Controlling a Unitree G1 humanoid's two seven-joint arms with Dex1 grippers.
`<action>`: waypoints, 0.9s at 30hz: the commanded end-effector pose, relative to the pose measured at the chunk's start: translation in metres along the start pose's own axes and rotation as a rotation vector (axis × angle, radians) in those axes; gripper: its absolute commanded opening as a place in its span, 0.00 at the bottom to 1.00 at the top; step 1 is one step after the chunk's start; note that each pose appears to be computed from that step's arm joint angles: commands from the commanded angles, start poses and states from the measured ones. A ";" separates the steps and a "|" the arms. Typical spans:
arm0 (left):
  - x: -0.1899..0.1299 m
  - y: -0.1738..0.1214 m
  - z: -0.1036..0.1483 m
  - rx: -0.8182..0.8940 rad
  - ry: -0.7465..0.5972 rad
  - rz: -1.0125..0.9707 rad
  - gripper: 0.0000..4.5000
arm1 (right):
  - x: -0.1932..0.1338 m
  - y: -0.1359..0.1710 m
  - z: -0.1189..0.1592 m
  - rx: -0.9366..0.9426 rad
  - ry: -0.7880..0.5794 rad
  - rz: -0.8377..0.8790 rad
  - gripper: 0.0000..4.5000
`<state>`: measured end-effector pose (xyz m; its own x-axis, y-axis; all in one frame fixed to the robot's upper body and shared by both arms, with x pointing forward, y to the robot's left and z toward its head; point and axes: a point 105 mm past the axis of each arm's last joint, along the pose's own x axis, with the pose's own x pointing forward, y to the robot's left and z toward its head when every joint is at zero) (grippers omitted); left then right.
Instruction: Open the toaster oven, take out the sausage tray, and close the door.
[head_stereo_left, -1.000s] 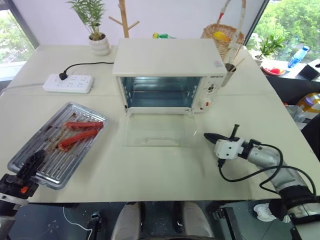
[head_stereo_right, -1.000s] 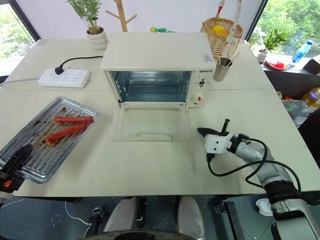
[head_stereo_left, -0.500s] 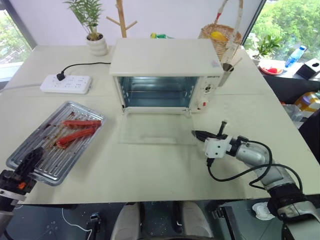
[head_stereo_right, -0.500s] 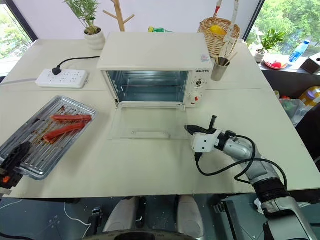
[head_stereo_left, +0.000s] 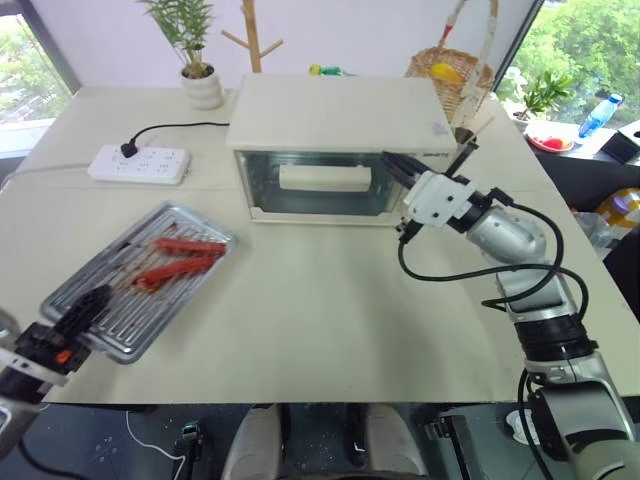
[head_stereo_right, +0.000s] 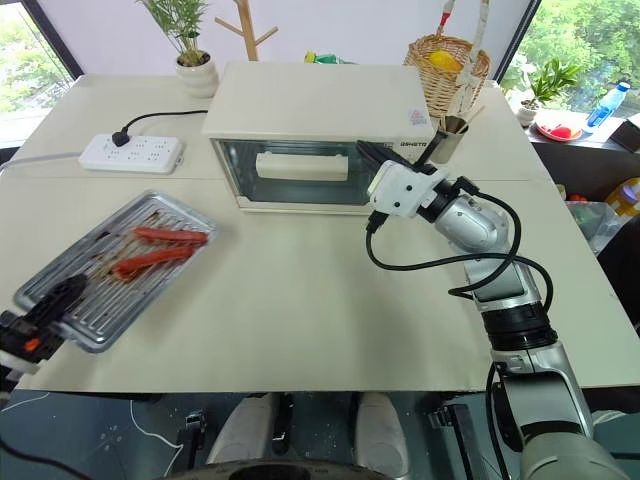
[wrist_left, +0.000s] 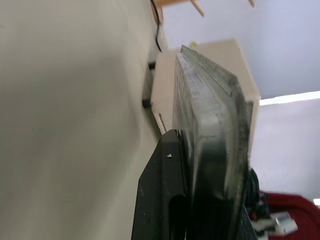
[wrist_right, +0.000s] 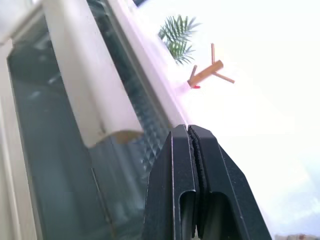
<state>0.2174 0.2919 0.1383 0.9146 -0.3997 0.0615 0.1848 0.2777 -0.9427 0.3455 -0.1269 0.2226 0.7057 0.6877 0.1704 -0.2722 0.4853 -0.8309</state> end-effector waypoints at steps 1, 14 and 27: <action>0.021 -0.023 -0.019 0.050 0.164 -0.093 0.00 | -0.018 0.010 0.010 0.223 -0.004 0.090 0.01; 0.075 -0.047 -0.076 0.094 0.730 -0.219 0.00 | -0.119 0.033 0.046 0.940 0.150 0.381 0.01; 0.125 -0.026 -0.096 0.092 0.870 -0.222 0.00 | -0.149 0.031 0.067 0.781 0.276 0.411 0.85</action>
<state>0.2901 0.1510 0.1318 0.2771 -0.9554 -0.1022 0.3618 0.2023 -0.9100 0.1896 -0.1788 0.1967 0.5488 0.7887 -0.2772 -0.8333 0.5425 -0.1064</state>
